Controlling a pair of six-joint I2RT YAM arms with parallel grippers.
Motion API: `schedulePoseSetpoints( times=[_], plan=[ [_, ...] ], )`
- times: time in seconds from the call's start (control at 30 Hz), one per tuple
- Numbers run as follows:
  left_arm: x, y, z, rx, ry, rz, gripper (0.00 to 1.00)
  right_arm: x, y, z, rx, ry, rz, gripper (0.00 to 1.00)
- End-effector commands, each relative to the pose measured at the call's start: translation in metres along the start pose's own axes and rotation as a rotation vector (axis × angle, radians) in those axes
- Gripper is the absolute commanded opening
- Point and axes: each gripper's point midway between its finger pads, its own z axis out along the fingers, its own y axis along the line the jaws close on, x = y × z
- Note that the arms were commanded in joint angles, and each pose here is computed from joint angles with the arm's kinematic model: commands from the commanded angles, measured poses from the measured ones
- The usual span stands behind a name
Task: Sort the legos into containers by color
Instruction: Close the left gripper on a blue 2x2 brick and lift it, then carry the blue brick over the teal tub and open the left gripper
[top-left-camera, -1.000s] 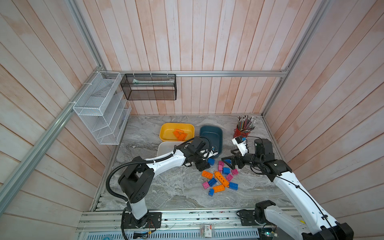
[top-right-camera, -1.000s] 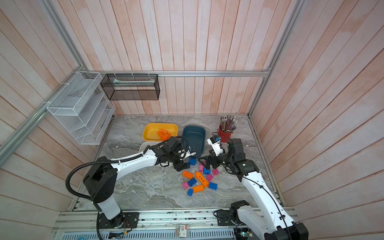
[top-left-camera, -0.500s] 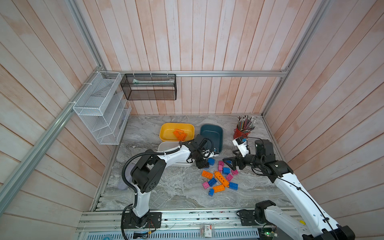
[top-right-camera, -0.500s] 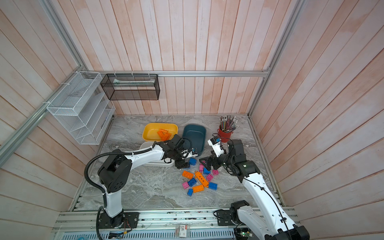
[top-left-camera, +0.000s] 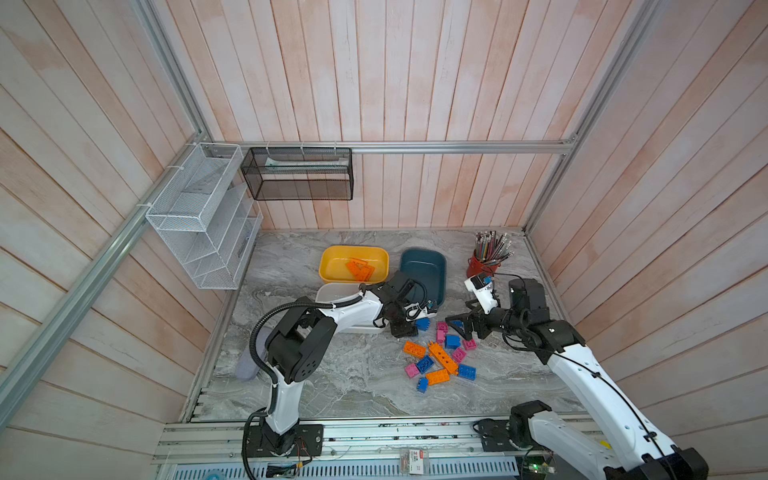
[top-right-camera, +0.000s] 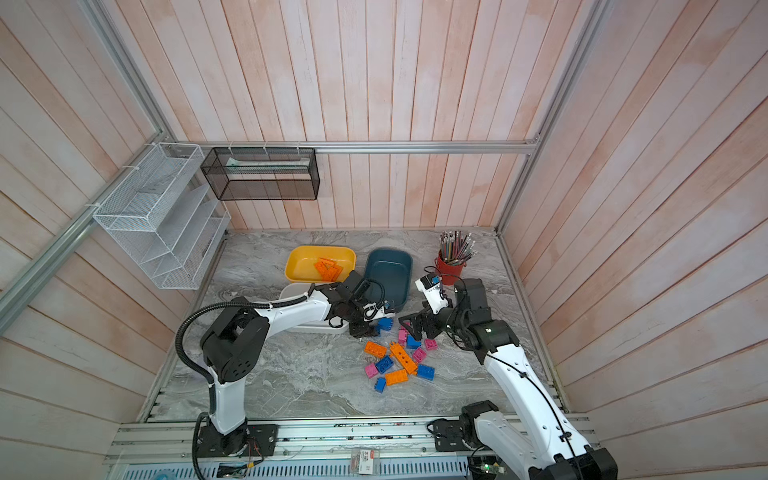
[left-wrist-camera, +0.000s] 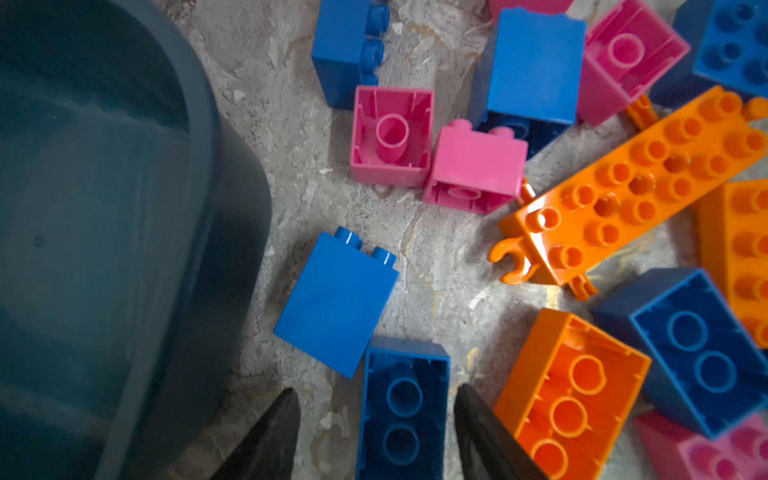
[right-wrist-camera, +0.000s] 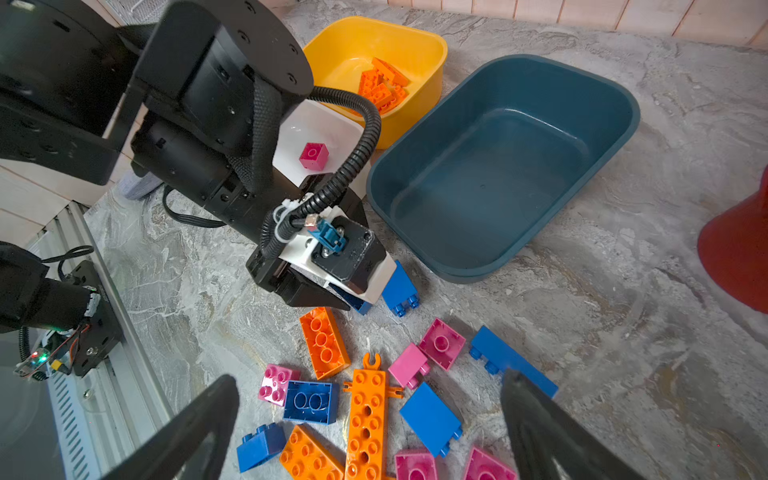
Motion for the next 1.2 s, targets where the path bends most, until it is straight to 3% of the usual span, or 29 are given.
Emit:
schedulePoseSetpoints(
  times=[0.0, 0.4, 0.57, 0.9, 1.03, 1.17],
  plan=[
    [0.010, -0.008, 0.011, 0.035, 0.023, 0.018, 0.62, 0.005, -0.002, 0.000, 0.005, 0.021, 0.006, 0.98],
    [0.019, -0.008, 0.017, 0.034, 0.055, 0.014, 0.43, 0.005, -0.004, 0.003, 0.007, 0.026, 0.014, 0.98],
    [0.011, -0.012, 0.009, 0.057, 0.043, 0.002, 0.28, 0.004, -0.004, 0.002, 0.011, 0.024, 0.014, 0.98],
    [-0.044, -0.008, -0.064, 0.047, -0.086, -0.038, 0.28, -0.014, -0.008, -0.004, 0.033, -0.037, -0.001, 0.98],
    [-0.065, 0.018, -0.087, -0.006, -0.160, -0.044, 0.28, -0.027, -0.012, -0.010, 0.041, -0.089, 0.011, 0.98],
    [-0.071, 0.068, -0.087, -0.121, -0.175, -0.074, 0.29, -0.033, -0.016, -0.012, 0.049, -0.117, 0.023, 0.98]
  ],
)
